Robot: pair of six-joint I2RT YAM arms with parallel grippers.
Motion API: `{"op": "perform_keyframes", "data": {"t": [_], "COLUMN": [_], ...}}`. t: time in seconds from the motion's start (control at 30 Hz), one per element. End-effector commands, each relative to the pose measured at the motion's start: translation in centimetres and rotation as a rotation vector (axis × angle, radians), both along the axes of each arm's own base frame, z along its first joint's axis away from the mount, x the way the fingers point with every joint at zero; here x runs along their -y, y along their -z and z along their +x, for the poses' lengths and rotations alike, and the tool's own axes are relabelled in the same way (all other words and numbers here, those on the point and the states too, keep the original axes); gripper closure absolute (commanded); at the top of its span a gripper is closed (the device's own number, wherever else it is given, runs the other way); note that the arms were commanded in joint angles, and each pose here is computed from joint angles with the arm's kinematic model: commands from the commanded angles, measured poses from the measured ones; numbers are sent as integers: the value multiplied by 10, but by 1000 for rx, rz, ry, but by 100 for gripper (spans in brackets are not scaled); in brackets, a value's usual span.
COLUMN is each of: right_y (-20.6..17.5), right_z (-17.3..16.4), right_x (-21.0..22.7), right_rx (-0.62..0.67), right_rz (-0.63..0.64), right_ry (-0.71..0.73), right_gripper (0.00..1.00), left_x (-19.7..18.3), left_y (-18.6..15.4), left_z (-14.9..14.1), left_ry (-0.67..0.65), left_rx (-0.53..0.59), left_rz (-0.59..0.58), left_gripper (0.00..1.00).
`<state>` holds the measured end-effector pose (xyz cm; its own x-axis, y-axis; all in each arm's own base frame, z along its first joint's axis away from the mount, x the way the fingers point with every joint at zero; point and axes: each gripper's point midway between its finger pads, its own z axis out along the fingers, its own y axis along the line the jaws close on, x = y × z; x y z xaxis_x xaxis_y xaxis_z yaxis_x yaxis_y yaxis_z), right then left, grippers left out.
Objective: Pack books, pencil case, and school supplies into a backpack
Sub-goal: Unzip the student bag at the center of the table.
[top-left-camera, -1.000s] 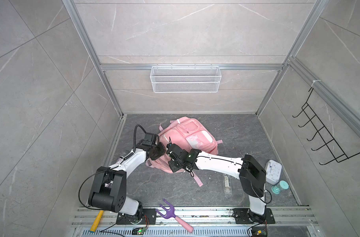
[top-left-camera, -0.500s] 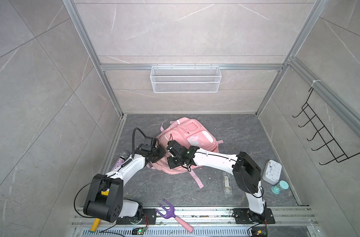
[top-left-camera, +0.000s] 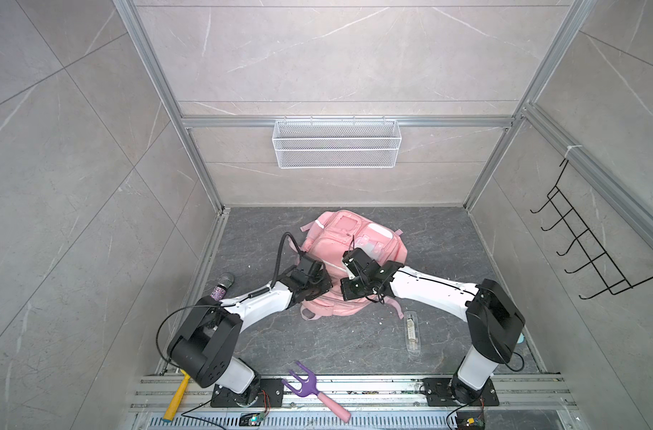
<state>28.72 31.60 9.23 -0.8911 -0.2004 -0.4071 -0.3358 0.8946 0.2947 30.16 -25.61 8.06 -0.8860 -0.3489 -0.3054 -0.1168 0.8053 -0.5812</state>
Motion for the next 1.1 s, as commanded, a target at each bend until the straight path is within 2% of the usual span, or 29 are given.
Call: {"op": "perform_keyframes", "data": {"t": [0.0,0.1,0.27,0.37,0.57,0.67,0.8,0.87,1.07], "right_y": [-7,-6,-1,2,4,3,-1,-2,-3], "right_z": [16,8,-5,-10,-12,-12,-13,-13,-13], "right_x": [41,52,64,65,60,58,56,55,54], "right_rx": [74,66,50,35,21,18,19,17,10], "right_rz": [-69,-81,-94,-88,-60,-48,-36,-33,-23], "right_ry": [84,88,86,79,75,70,69,69,71], "right_gripper": [93,93,93,93,93,93,93,93,93], "left_x": [40,53,41,25,-24,-34,-29,-18,9], "left_y": [4,0,-40,-64,-84,-83,-73,-65,-43], "left_z": [-22,-23,-15,-2,50,79,108,118,129], "left_ry": [125,176,247,247,141,133,183,230,357], "left_rx": [-52,-47,50,107,159,152,135,119,91], "left_rz": [-16,-22,78,111,122,117,121,84,20], "left_gripper": [100,99,67,59,57,57,57,57,52]}}
